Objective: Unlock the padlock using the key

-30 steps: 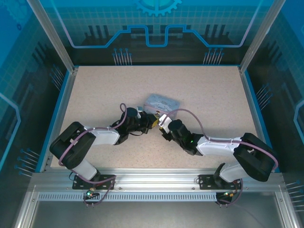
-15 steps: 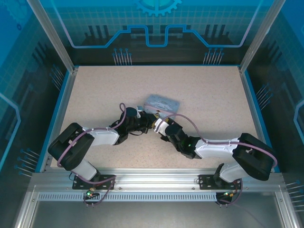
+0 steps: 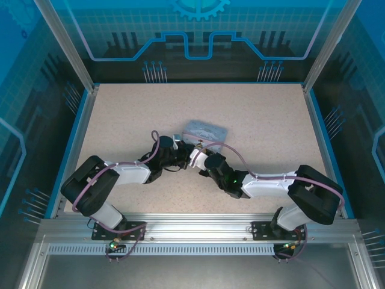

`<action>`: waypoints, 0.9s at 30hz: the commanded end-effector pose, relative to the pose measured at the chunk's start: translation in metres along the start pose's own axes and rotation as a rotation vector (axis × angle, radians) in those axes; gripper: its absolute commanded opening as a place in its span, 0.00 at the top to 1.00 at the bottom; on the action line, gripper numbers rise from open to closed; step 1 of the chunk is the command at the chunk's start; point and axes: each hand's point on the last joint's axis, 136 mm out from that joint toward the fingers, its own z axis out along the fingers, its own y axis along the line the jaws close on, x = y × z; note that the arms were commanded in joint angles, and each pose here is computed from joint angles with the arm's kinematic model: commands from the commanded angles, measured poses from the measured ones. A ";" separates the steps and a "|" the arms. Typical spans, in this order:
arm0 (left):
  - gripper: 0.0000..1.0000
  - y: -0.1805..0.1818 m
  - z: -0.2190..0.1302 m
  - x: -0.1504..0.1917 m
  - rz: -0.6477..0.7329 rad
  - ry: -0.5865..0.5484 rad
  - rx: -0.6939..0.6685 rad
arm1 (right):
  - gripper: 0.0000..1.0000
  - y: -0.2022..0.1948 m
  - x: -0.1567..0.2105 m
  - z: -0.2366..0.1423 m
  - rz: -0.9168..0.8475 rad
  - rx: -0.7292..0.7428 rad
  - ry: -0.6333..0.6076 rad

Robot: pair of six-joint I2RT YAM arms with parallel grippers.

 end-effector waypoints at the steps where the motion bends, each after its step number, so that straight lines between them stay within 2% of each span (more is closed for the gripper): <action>1: 1.00 -0.026 -0.004 0.004 0.046 0.021 0.071 | 0.91 -0.003 -0.014 0.001 0.024 0.015 -0.031; 4: 1.00 -0.026 -0.003 0.005 0.046 0.023 0.070 | 1.00 -0.003 -0.012 0.001 0.046 0.017 -0.023; 21: 1.00 -0.027 -0.002 0.007 0.050 0.027 0.073 | 1.00 -0.012 -0.014 0.005 0.604 -0.124 -0.047; 27: 1.00 -0.020 -0.002 0.004 0.056 0.011 0.057 | 1.00 -0.007 -0.005 0.004 0.594 -0.127 -0.015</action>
